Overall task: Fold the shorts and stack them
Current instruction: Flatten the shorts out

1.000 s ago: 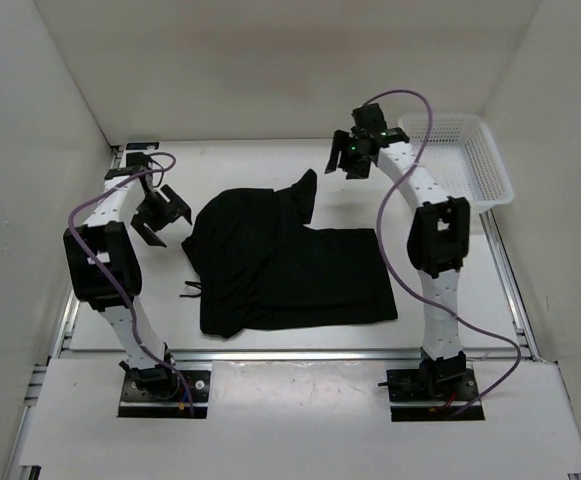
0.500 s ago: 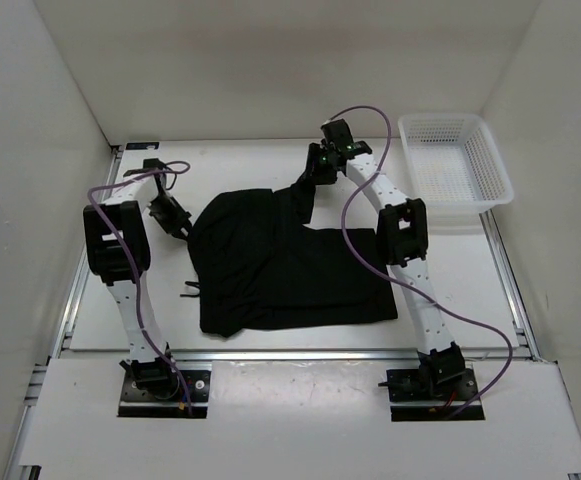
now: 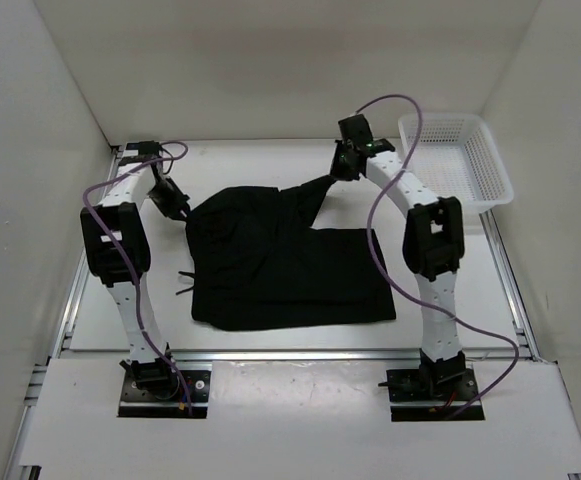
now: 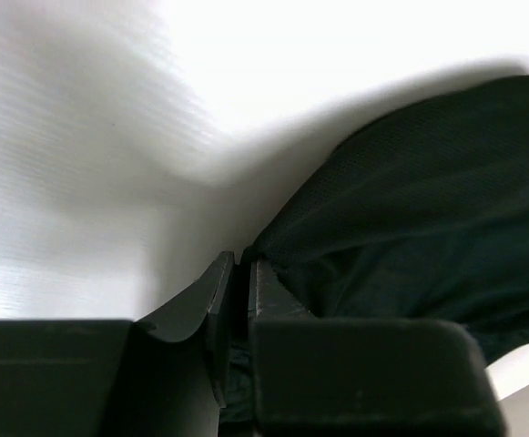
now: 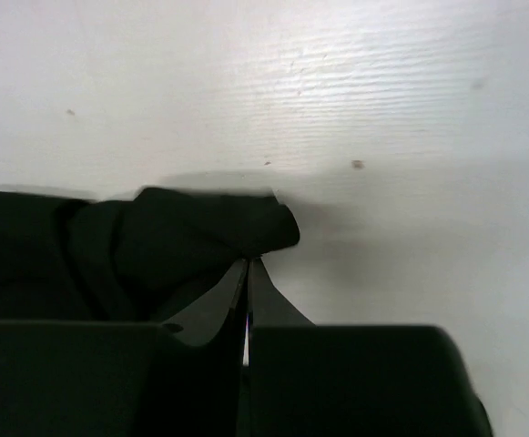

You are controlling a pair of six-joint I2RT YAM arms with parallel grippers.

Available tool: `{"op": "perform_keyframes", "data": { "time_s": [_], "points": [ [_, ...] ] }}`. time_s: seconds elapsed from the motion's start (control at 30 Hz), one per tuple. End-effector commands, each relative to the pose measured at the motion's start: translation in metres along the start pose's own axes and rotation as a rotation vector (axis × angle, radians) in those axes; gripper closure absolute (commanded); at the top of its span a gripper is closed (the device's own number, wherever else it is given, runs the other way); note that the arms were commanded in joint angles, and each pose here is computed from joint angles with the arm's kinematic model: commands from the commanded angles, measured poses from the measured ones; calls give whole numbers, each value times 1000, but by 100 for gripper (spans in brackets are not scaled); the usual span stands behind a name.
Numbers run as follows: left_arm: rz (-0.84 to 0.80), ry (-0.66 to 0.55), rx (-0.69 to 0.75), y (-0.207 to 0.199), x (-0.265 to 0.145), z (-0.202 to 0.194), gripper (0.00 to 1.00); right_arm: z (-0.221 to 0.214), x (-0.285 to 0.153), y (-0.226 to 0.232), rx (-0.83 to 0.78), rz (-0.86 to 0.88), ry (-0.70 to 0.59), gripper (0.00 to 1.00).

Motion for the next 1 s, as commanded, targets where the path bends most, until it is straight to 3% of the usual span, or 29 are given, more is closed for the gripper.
{"op": "perform_keyframes", "data": {
  "time_s": [0.0, 0.13, 0.27, 0.53, 0.57, 0.6, 0.67, 0.7, 0.73, 0.77, 0.8, 0.83, 0.97],
  "points": [
    [-66, -141, 52, -19, -52, 10, 90, 35, -57, -10, 30, -49, -195, 100],
    [-59, -149, 61, -18, -55, 8, 90, 29, -84, -48, 74, -167, -227, 100],
    [-77, -155, 73, -21, -57, 12, 90, 33, -84, -87, 97, -225, -233, 100],
    [-111, -156, 105, -41, -53, 22, 90, 79, -80, -90, 57, -184, -279, 100],
    [-120, -175, 118, -44, -56, 28, 90, 80, -77, -87, 39, -164, -244, 97],
    [-147, -153, 130, -51, -54, 26, 90, 77, -55, -92, 33, -160, -173, 88],
    [-166, -114, 145, -53, -46, 28, 72, 89, -64, -77, 21, -90, -124, 71],
    [-189, -130, 171, -61, -50, 31, 63, 87, -60, -77, 21, -79, -108, 47],
    [-195, -144, 174, -63, -54, 33, 50, 77, -59, -75, 12, -78, -92, 36],
    [-201, -151, 198, -68, -53, 34, 19, 79, -59, -74, 11, -61, -126, 27],
    [-220, -184, 214, -77, -63, 38, 10, 78, -75, -66, 14, -35, -159, 24],
    [-211, -200, 227, -77, -68, 40, 6, 75, -78, -68, 13, -31, -168, 22],
    [-179, -270, 227, -80, -97, 46, 2, 44, -98, -66, 46, -1, -143, 28]
  ]
}}
Point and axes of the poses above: each gripper's point midway between its finger pads, its own x axis out along the fingers, its own y axis along the line the jaws close on, z = x × y, the point moved 9 cm from there along -x, back along the fingers, and after that the axes turned 7 degrees about x, right-handed, at the moved point
